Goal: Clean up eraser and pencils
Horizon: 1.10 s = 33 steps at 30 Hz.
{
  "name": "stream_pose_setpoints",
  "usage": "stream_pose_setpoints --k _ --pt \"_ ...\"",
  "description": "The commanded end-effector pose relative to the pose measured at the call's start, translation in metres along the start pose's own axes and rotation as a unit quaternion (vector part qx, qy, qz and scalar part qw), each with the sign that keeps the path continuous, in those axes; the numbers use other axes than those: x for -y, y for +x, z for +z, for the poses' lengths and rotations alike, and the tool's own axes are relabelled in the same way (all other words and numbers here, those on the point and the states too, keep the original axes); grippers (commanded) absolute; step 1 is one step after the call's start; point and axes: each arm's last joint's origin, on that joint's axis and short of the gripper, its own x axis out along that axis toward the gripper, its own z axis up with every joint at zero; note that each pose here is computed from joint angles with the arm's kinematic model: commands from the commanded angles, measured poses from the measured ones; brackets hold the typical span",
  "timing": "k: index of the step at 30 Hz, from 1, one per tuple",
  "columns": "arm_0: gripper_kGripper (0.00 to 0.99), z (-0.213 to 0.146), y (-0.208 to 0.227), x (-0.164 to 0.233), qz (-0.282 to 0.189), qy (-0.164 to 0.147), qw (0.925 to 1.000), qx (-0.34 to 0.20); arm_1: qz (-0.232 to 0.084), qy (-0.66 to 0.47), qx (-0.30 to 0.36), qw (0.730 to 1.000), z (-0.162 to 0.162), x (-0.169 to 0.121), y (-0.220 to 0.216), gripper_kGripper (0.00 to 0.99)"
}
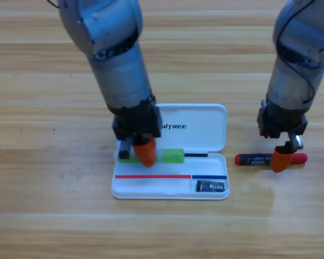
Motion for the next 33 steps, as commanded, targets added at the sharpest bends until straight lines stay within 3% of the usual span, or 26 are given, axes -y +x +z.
stream_pose_setpoints --k 1,6,12,17,24,33 --pt "0.0 0.017 0.032 0.01 -0.034 0.007 0.9991 -0.025 0.024 0.004 -0.029 0.999 -0.001 0.019 0.043 0.81" --pt "0.0 0.017 0.04 0.01 -0.04 0.0 0.9985 -0.036 0.029 0.003 -0.036 0.999 -0.002 0.025 0.054 0.807" --pt "0.0 0.016 0.051 0.009 -0.053 -0.002 0.9977 -0.043 0.037 0.0 -0.044 0.998 -0.006 0.029 0.063 0.476" --pt "0.0 0.016 0.055 0.009 -0.061 -0.003 0.9972 -0.042 0.042 -0.001 -0.043 0.998 -0.007 0.027 0.064 0.0" --pt "0.0 0.015 0.059 0.008 -0.07 0.002 0.9967 -0.042 0.04 -0.001 -0.044 0.998 -0.008 0.025 0.061 0.0" --pt "0.0 0.009 0.059 0.004 -0.07 -0.002 0.9965 -0.046 0.005 0.005 -0.021 1.0 -0.015 0.02 0.02 0.0"
